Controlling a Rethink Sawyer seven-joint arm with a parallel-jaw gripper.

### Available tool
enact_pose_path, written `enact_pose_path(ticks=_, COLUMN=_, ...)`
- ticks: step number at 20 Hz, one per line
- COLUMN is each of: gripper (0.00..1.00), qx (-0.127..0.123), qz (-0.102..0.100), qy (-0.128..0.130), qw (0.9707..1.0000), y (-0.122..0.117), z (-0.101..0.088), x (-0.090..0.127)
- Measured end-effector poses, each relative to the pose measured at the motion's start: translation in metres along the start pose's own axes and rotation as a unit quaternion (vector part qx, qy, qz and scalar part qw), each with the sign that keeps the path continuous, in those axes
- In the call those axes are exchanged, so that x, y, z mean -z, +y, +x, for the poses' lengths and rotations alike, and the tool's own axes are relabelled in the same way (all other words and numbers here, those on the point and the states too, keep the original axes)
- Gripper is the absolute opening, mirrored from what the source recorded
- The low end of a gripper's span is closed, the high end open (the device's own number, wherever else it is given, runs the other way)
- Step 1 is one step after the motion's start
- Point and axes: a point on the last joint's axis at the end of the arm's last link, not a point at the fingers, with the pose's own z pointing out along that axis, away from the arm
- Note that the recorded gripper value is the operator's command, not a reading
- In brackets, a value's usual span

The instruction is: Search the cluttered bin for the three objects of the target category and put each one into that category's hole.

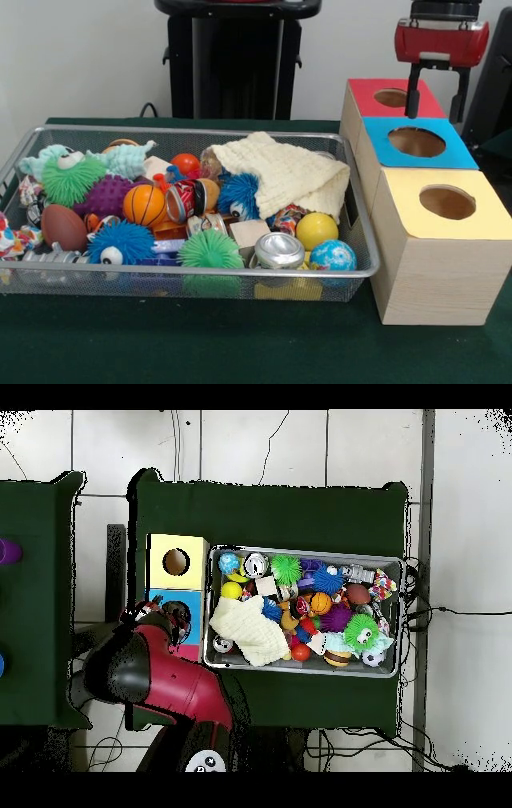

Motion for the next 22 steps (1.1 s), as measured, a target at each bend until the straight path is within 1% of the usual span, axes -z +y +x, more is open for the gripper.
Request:
enact_pose_path(ticks=7, gripper=1.0, qx=0.005, qz=0.0, qy=0.0, qw=1.0, y=0.002, z=0.005, x=0.001)
enact_pose_path(ticks=12, gripper=1.0, qx=0.005, qz=0.006, qy=-0.005, qw=1.0, y=-0.002, z=0.004, x=0.004)
enact_pose_path(ticks=17, gripper=1.0, qx=-0.002, qz=0.014, qy=-0.006, qw=0.9999, y=-0.017, z=-0.012, x=0.012)
enact_pose_path(ticks=22, gripper=1.0, qx=-0.008, qz=0.016, qy=-0.013, qw=0.9998, y=-0.031, z=-0.031, x=0.017)
